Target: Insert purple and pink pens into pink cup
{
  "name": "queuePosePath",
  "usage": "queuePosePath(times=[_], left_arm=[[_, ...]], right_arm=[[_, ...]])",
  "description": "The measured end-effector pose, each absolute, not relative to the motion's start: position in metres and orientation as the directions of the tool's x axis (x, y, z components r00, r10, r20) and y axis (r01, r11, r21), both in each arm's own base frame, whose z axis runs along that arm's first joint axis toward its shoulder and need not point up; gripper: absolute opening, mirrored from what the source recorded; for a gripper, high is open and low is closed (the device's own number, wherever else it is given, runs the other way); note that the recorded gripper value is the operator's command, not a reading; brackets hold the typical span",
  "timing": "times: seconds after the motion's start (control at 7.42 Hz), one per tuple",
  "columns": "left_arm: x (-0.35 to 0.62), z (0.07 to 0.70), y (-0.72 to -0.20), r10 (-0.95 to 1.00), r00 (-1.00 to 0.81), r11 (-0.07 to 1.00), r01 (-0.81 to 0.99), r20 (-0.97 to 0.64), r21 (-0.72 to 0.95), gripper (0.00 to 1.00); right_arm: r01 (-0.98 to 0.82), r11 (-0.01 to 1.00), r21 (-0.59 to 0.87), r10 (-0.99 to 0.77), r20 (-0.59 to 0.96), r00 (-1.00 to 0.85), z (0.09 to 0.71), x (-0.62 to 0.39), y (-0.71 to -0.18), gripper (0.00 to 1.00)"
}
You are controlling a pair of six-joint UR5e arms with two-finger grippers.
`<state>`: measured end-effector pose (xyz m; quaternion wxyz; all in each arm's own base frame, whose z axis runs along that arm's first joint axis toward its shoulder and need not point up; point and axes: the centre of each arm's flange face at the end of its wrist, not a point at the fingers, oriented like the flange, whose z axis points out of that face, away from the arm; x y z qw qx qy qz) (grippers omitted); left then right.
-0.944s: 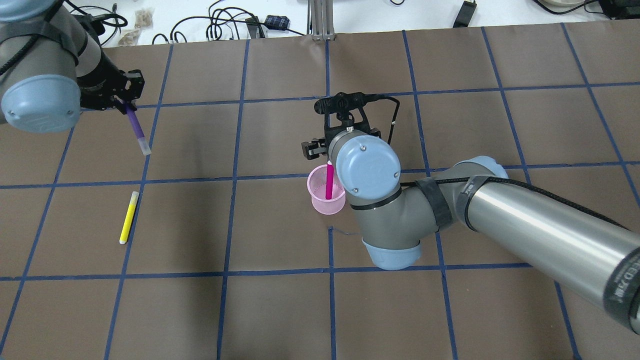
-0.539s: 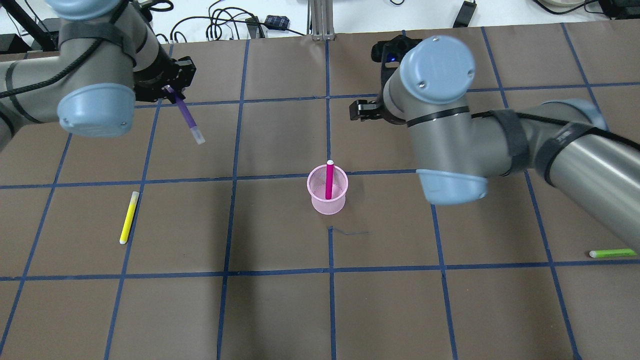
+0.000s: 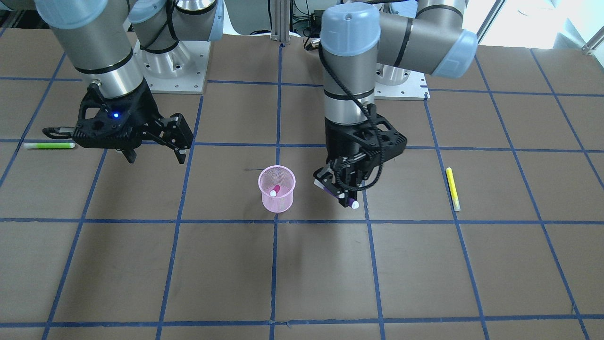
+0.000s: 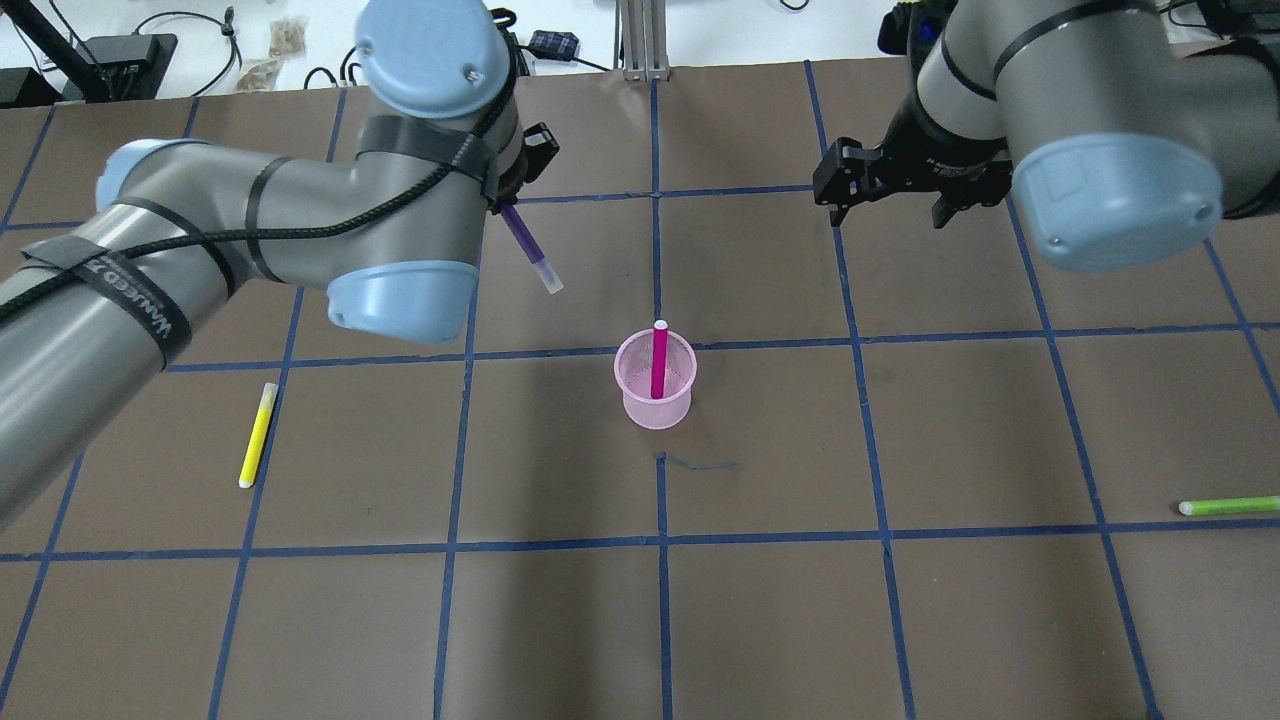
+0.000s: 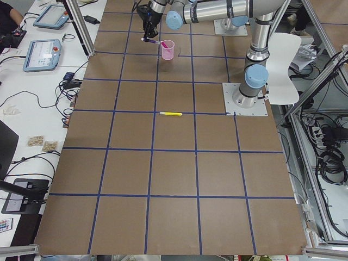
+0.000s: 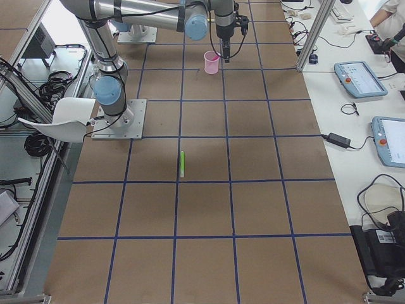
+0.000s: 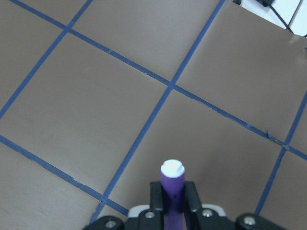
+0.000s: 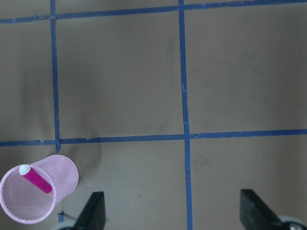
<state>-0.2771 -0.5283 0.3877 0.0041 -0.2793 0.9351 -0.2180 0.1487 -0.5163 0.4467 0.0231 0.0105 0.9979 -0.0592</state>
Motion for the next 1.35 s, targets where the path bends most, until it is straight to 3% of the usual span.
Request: queuePosePath(times=[0.4,1.35], left_arm=[[-0.344,0.354,-0.493,-0.556,-0.829,0.715,-0.514,0.060,-0.474,0.00],[-0.388,0.291,-0.475,-0.615,-0.788,0.689,-0.542,0.007,-0.481,0.00]], right_arm=[[-0.127,0.992,-0.013,-0.127,-0.031,-0.991,0.467,0.147,-0.489,1.00],[-0.147,0.989,-0.012,-0.147,0.012,-0.989,0.456,0.143,-0.480,1.00]])
